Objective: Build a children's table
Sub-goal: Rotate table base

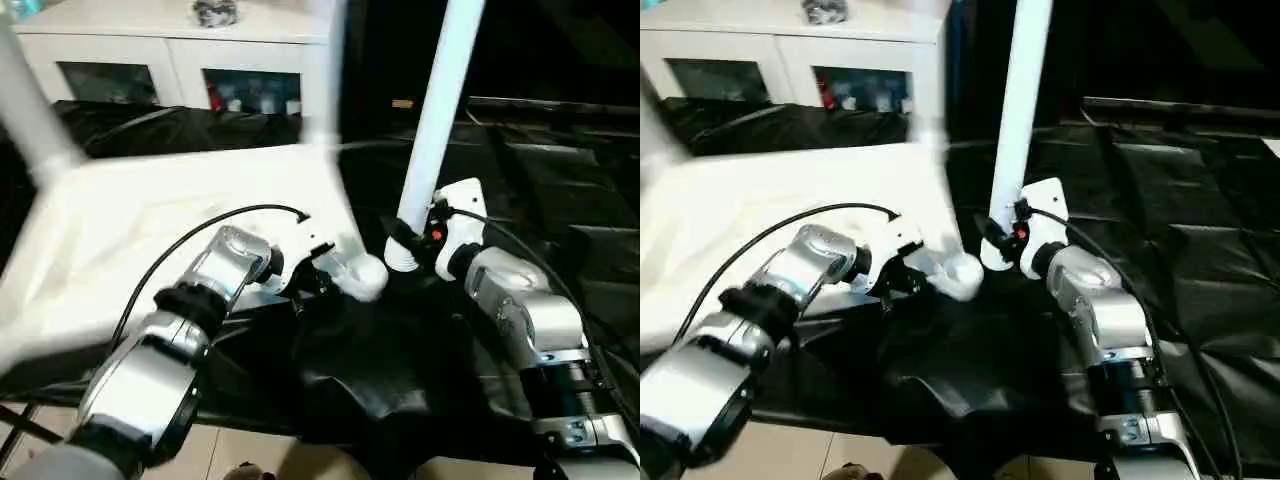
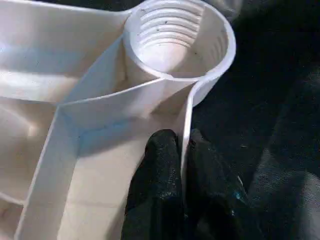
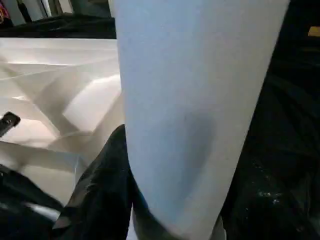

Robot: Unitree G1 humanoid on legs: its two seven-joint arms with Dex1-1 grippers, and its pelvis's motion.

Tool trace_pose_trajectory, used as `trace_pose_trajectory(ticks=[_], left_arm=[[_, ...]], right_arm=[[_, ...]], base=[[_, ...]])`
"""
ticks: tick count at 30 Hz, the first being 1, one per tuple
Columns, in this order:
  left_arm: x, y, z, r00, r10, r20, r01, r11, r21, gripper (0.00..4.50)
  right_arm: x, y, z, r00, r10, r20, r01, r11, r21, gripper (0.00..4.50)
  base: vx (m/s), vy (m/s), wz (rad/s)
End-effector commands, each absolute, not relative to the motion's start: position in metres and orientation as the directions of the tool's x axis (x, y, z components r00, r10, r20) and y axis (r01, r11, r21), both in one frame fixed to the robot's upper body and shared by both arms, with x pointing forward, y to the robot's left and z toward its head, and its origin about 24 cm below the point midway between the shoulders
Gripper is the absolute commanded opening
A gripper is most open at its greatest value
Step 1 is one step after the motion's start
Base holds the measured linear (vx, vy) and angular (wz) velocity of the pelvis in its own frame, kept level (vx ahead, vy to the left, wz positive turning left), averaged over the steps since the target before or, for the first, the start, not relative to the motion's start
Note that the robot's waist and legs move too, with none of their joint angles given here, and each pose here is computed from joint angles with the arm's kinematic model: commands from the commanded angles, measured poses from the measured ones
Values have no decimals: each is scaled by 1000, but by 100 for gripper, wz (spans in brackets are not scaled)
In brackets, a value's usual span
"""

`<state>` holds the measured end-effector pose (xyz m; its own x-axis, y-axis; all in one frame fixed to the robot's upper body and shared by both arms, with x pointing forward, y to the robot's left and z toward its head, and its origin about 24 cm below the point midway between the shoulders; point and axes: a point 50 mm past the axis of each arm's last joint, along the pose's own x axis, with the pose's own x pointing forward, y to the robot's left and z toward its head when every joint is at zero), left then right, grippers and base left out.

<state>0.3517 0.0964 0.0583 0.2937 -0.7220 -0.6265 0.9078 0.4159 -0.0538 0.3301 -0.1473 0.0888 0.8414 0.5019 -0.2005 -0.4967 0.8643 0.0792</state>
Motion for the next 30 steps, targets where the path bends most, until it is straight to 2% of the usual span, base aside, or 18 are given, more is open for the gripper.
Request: trace_pose_trajectory(ticks=[1,2,6,12,13,15,20,30], left_arm=[[348,100,52,327,-720,-612,876,474,-89,0],[348,100,52,327,-720,-612,876,474,-89,0],[336,88,58,319,-831,-456,931,365,-14,0],[326,93,56,318,-841,-437,947,303,106,0],[326,93,56,322,-840,-436,946,308,104,29],[326,96,58,333,-845,-419,939,337,66,58],[329,108,66,392,-842,-371,919,380,107,71],[325,131,63,354,-813,-463,929,363,73,72]], right_arm=[[329,-142,94,841,510,-178,-508,859,61,189],[329,-142,94,841,510,-178,-508,859,61,189],[328,-141,94,841,510,-179,-508,859,64,189],[328,-138,92,834,520,-185,-518,853,61,189],[328,-137,92,834,520,-185,-519,853,60,189],[328,-136,93,832,524,-183,-523,850,58,189],[328,-137,94,832,524,-181,-523,850,58,189],[330,-133,96,821,543,-178,-542,838,57,189]], base=[[0,0,0],[0,0,0],[0,0,0],[0,0,0],[0,0,0],[0,0,0],[0,0,0],[0,0,0]])
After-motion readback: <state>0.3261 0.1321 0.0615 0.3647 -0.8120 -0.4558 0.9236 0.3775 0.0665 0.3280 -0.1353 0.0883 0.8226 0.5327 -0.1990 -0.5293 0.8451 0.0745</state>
